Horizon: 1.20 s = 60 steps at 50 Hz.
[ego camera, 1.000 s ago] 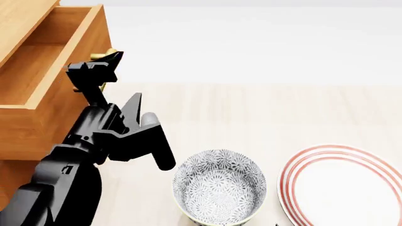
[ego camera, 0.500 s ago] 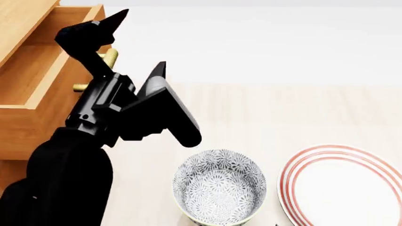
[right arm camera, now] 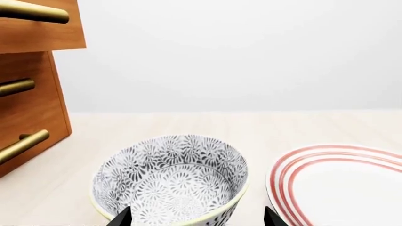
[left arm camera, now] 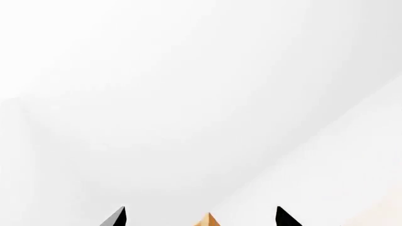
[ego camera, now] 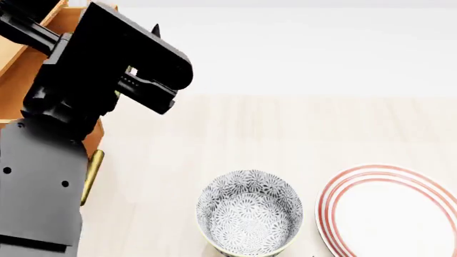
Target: Open the top drawer of the cabinet.
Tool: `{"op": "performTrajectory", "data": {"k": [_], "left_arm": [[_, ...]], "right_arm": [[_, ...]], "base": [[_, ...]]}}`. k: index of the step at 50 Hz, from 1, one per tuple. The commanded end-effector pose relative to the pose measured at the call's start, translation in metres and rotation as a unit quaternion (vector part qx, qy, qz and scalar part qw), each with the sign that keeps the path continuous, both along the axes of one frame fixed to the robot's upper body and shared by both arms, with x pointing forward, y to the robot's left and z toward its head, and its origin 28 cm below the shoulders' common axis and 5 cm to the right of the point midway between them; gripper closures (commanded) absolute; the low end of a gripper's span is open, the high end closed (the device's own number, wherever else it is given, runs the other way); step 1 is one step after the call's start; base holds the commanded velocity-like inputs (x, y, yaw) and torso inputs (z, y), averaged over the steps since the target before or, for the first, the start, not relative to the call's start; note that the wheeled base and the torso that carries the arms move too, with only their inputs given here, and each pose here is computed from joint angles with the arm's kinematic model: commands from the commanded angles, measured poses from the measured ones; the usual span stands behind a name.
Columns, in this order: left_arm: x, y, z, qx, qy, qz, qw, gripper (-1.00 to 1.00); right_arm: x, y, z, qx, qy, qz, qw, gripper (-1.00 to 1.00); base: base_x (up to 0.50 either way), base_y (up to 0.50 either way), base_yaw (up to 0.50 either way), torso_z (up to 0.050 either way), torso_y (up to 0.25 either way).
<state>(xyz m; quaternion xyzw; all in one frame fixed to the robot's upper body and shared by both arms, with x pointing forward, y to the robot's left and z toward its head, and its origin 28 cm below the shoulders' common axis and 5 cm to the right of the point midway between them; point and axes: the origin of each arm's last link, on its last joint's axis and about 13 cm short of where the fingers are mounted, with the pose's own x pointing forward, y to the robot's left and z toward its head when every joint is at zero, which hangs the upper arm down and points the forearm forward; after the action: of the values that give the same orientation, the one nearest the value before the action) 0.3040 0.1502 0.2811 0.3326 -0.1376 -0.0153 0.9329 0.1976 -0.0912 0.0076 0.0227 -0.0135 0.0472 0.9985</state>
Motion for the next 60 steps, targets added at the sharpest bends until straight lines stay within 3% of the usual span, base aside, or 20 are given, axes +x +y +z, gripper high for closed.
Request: {"op": "performTrajectory", "data": {"k": [1,6,31,53,60], "left_arm": [[0.008,0.010,0.013,-0.109,0.049,0.014,0.993,-1.00],[0.017,0.014,0.019,-0.152,0.078,0.033,0.985,-1.00],[0.045,0.033,0.014,-0.150,0.105,0.079,0.980,-1.00],[0.065,0.038,0.014,-0.185,0.168,0.083,0.965,-1.00],[0.068,0.036,0.017,-0.227,0.191,0.076,0.952,-1.00]], "right_arm": [[0.002,0.001,0.002,0.002,-0.006,-0.001,1.000,-1.00],[0.002,0.001,0.002,0.000,-0.005,-0.001,1.000,-1.00],[0.001,0.002,0.001,-0.005,-0.002,0.000,1.000,-1.00],[0.001,0.002,0.002,-0.007,-0.003,0.001,1.000,-1.00],[0.001,0.003,0.001,-0.007,-0.002,0.002,1.000,-1.00]], "base": [[0.00,0.00,0.00,0.000,0.000],[0.00,0.00,0.00,0.000,0.000],[0.00,0.00,0.00,0.000,0.000],[0.00,0.00,0.00,0.000,0.000],[0.00,0.00,0.00,0.000,0.000]]}}
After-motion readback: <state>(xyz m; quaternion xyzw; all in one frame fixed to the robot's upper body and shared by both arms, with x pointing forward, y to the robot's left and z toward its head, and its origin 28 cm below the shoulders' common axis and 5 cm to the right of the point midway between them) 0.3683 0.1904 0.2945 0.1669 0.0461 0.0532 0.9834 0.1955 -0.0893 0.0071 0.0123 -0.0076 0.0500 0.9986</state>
